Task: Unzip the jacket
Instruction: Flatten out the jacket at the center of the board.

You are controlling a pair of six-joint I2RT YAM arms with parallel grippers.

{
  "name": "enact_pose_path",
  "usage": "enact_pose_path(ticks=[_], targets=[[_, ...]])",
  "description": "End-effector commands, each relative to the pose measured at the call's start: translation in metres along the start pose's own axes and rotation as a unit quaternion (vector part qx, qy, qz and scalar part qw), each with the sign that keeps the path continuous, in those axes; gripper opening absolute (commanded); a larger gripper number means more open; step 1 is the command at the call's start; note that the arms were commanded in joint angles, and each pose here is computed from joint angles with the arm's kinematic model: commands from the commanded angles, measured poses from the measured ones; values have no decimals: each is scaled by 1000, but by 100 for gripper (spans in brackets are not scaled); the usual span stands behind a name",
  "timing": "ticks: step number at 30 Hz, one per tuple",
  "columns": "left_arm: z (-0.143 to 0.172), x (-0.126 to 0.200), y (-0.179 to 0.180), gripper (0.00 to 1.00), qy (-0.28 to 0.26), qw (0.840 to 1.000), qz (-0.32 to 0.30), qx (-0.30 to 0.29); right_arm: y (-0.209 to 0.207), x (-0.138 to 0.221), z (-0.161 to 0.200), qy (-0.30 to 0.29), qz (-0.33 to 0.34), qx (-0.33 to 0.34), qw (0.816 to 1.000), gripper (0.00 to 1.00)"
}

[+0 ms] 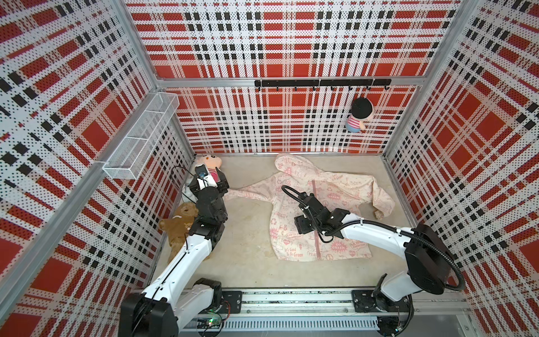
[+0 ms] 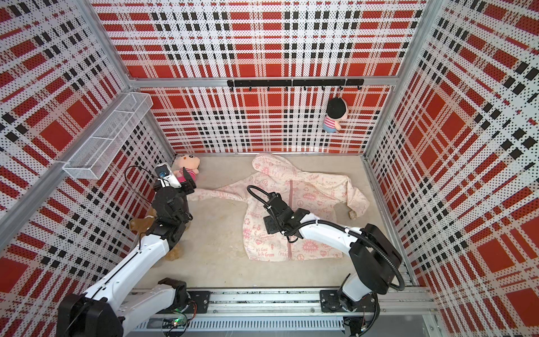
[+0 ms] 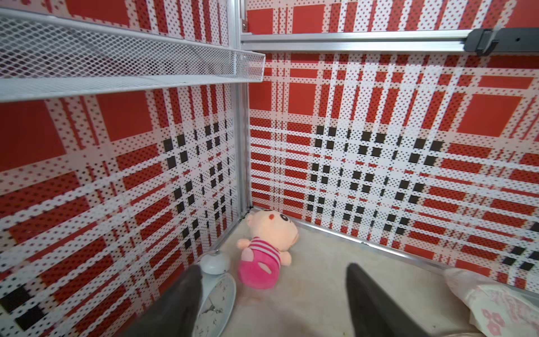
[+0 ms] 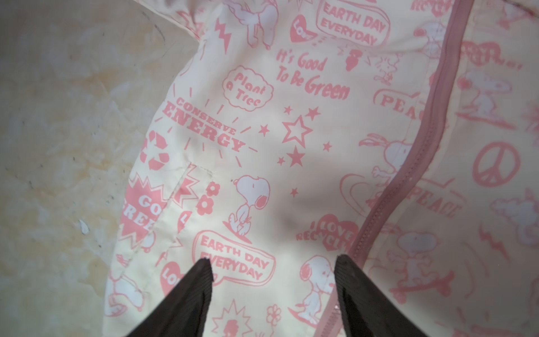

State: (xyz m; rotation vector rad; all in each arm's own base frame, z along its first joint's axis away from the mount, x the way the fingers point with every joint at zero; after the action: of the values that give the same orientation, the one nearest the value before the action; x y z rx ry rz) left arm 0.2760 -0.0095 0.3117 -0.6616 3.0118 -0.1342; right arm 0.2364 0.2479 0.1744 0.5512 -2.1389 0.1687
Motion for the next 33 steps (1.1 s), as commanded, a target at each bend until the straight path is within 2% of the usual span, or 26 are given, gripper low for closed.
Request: enact_pose_path(ticks=[1,6,9,12,16,18,21,24,30,32,33], targets=[[0,5,11,98,-2,999,-38,11,3,8,-3,-6,-30,-14,999,77],[-2,6,9,98,36,995,-25,87,1,9,-3,6,-8,-21,1000,77],[5,3,4,85,75,987,-10,141,-2,5,-4,16,9,-20,1000,77],[25,-3,-7,72,135,974,12,183,6,-5,-1,32,-25,-16,999,76],[66,-12,-19,55,206,956,21,208,27,-16,15,54,-68,0,996,75],[81,-17,-24,43,229,950,23,210,35,-21,23,69,-74,5,995,71],[95,-24,-32,32,255,941,32,220,40,-26,34,83,-83,6,993,60],[102,-28,-40,29,278,931,46,230,48,-30,40,84,-101,-11,991,48],[104,-11,-42,31,293,928,77,216,70,-43,48,98,-124,-4,987,41],[104,-1,-36,38,288,930,72,216,77,-43,43,90,-144,-6,985,40],[104,10,-39,44,290,929,85,213,79,-39,39,80,-156,-9,984,41]])
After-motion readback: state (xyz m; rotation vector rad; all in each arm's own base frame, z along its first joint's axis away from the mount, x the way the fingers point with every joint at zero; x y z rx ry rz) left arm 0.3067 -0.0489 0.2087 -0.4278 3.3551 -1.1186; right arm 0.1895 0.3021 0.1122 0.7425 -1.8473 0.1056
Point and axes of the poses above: each gripper's point midway between its finger pads, its own x axis back along the fingers, its own y axis along the line the jaws close on, z = x × y, the point moved 9 cm from there along x, back along the fingers, and after that the axes turned 3 degrees about x, right-handed, at the moved point
